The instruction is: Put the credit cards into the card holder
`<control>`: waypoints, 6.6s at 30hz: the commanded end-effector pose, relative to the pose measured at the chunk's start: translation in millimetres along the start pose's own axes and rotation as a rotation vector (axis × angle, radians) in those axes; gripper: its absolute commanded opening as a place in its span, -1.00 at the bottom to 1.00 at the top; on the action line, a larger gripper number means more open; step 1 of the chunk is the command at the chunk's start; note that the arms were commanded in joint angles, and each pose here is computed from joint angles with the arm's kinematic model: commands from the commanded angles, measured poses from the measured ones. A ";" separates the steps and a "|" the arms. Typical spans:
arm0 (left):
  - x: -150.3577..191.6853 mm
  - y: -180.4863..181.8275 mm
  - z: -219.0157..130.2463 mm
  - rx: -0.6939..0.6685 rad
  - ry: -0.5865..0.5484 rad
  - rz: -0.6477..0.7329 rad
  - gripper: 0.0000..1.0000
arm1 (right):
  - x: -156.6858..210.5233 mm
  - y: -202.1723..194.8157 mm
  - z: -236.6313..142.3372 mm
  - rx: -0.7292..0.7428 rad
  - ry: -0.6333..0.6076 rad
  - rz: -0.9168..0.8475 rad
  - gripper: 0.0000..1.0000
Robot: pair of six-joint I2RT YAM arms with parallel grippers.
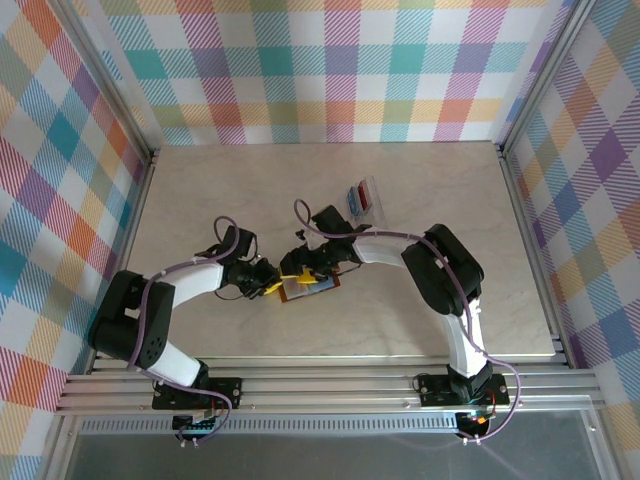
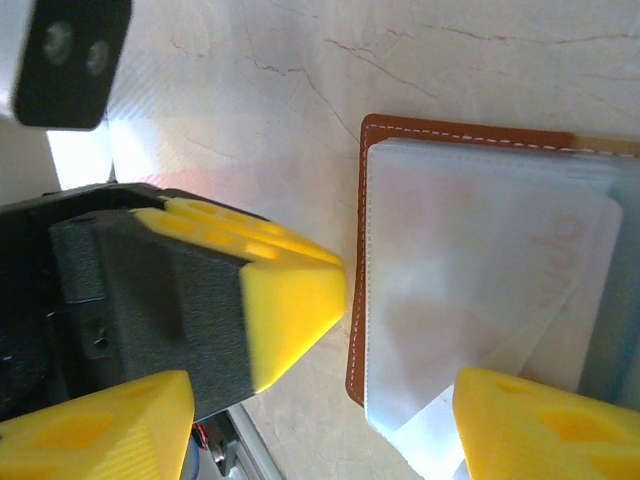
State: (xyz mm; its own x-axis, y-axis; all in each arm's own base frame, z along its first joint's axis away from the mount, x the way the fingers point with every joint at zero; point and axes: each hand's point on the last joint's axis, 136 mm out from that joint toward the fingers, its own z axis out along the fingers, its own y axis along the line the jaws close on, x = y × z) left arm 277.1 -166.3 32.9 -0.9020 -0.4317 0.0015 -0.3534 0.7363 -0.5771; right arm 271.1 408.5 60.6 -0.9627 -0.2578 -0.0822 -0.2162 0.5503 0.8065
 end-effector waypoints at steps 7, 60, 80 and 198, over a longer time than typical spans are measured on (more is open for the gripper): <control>-10.5 -9.4 -21.4 0.011 -0.030 -0.043 -0.89 | 1.0 -2.8 2.5 -0.049 0.024 0.036 0.41; -2.4 31.7 34.0 -0.207 0.025 0.045 -1.00 | -74.0 -38.4 -162.4 0.555 -0.324 -0.042 0.42; 1.2 33.3 41.4 -0.213 0.049 0.042 -1.00 | -84.1 -95.4 -153.2 0.707 -0.226 -0.016 0.40; 4.3 29.0 42.8 -0.185 0.065 0.037 -1.00 | -63.6 -73.9 -157.0 0.463 -0.214 0.044 -0.93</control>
State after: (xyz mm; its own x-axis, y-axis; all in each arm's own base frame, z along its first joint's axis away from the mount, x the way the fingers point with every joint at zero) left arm 312.3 -191.4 24.1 -0.9252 -0.3752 -0.0569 -0.2769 0.7701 -0.5746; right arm 376.1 263.5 79.1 -0.9788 -0.0968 -0.1803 -0.1731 0.8614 0.4776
